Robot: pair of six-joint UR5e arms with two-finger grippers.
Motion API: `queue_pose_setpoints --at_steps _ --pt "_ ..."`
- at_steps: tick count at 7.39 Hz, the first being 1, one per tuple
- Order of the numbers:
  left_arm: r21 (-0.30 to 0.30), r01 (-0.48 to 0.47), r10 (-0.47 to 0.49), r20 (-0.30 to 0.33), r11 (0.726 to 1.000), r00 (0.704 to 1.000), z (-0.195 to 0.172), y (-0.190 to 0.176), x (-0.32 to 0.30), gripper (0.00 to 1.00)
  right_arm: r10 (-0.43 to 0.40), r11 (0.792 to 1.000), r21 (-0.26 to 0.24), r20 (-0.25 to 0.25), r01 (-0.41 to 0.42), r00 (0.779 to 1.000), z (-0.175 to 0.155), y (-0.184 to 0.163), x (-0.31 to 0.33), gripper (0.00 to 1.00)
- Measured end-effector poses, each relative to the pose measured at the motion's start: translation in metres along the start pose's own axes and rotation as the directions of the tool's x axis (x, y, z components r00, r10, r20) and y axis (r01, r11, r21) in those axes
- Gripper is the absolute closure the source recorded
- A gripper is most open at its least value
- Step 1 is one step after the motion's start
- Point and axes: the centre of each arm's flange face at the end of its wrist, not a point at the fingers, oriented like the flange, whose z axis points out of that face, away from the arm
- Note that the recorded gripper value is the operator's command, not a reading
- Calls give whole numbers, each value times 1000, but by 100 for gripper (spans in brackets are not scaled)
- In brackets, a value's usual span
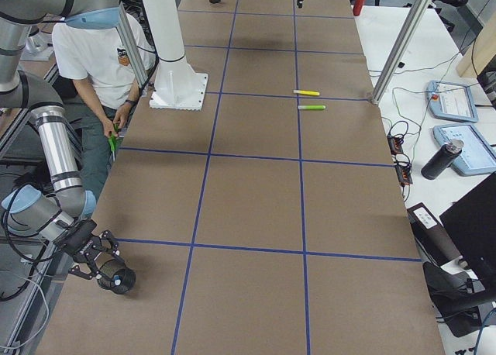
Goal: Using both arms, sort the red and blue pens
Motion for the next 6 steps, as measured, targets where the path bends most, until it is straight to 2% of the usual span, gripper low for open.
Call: queue_pose_setpoints --at_steps 2,3,6 --pt "0 0 0 0 1000 1000 0 0 0 8 1 1000 11 8 -1 1000 9 -14 3 1" --pt "0 1 -1 0 1000 1000 0 0 0 8 7 1000 -1 29 -7 1000 28 -41 12 1" --pt "-2 1 -1 -3 1000 1000 0 0 1 8 -4 998 -69 80 9 997 102 -177 39 1"
